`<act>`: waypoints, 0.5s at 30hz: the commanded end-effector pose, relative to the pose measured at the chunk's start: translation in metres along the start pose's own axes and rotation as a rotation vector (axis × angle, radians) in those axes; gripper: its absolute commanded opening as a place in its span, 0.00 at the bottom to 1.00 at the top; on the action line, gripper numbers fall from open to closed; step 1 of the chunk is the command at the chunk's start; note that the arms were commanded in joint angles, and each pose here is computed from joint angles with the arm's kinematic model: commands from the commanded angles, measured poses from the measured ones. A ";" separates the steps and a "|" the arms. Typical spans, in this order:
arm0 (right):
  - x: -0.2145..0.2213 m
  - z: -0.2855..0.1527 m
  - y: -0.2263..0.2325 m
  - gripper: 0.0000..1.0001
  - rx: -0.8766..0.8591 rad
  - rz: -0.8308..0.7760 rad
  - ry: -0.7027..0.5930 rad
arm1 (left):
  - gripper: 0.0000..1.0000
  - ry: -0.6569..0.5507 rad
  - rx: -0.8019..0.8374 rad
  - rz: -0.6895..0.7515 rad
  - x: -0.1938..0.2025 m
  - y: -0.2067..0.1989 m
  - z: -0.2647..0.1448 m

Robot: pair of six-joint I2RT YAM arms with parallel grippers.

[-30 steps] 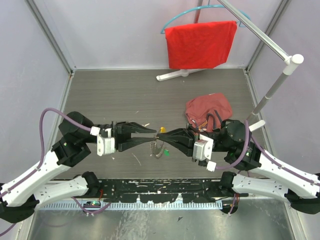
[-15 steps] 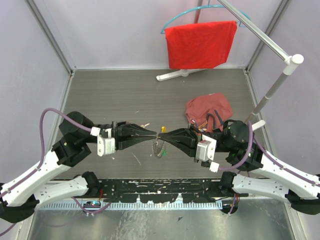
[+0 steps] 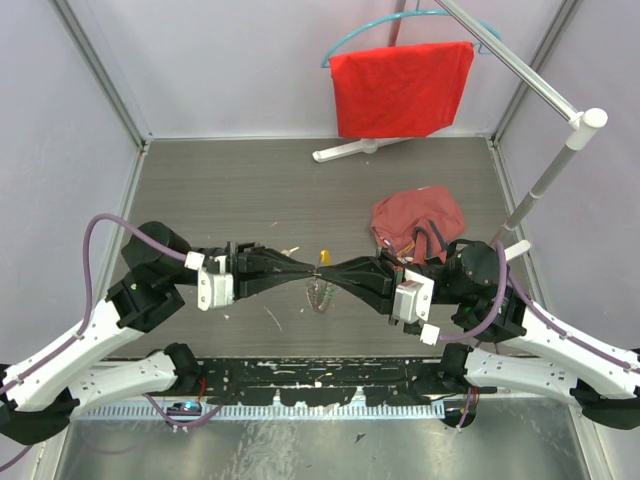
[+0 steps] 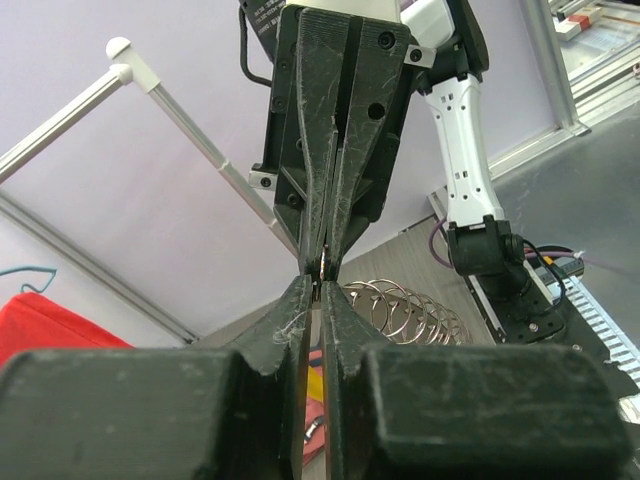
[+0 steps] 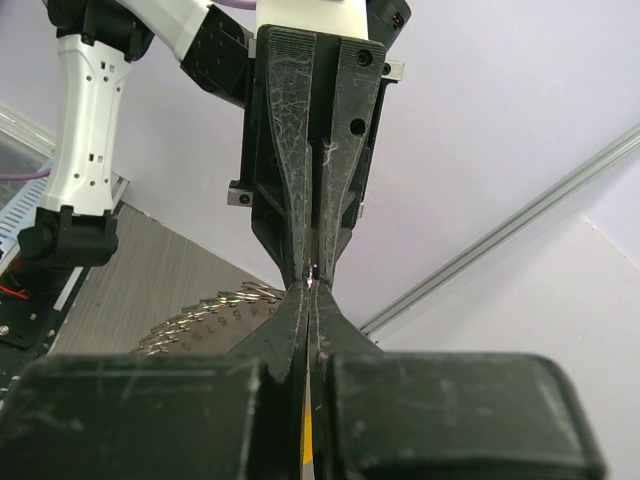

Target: Put the keys on the keyring

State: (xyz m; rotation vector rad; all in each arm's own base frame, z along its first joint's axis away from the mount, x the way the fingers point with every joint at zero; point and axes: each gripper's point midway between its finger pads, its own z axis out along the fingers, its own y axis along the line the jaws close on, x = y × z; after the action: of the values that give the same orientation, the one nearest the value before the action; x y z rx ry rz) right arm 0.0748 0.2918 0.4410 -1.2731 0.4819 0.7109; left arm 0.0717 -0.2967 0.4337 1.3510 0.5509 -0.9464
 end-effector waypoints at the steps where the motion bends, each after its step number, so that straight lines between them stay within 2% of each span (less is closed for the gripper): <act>1: -0.024 0.002 -0.020 0.01 0.058 -0.045 -0.069 | 0.13 -0.050 0.001 0.025 -0.017 0.004 0.002; 4: -0.022 0.003 -0.020 0.01 0.059 -0.045 -0.061 | 0.09 -0.054 0.002 0.022 -0.018 0.004 0.003; 6: -0.018 0.004 -0.020 0.01 0.057 -0.045 -0.047 | 0.01 -0.057 0.002 0.022 -0.019 0.004 0.003; 9: -0.016 0.004 -0.020 0.01 0.056 -0.045 -0.035 | 0.00 -0.059 0.003 0.026 -0.020 0.004 0.002; 15: -0.018 0.000 -0.022 0.27 0.062 -0.055 -0.021 | 0.00 -0.030 0.007 0.036 -0.016 0.002 -0.001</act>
State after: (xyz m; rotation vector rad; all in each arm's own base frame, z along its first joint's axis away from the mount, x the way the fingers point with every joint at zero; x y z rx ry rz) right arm 0.0771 0.2929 0.4429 -1.2676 0.4804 0.6980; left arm 0.0706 -0.2967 0.4351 1.3478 0.5478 -0.9553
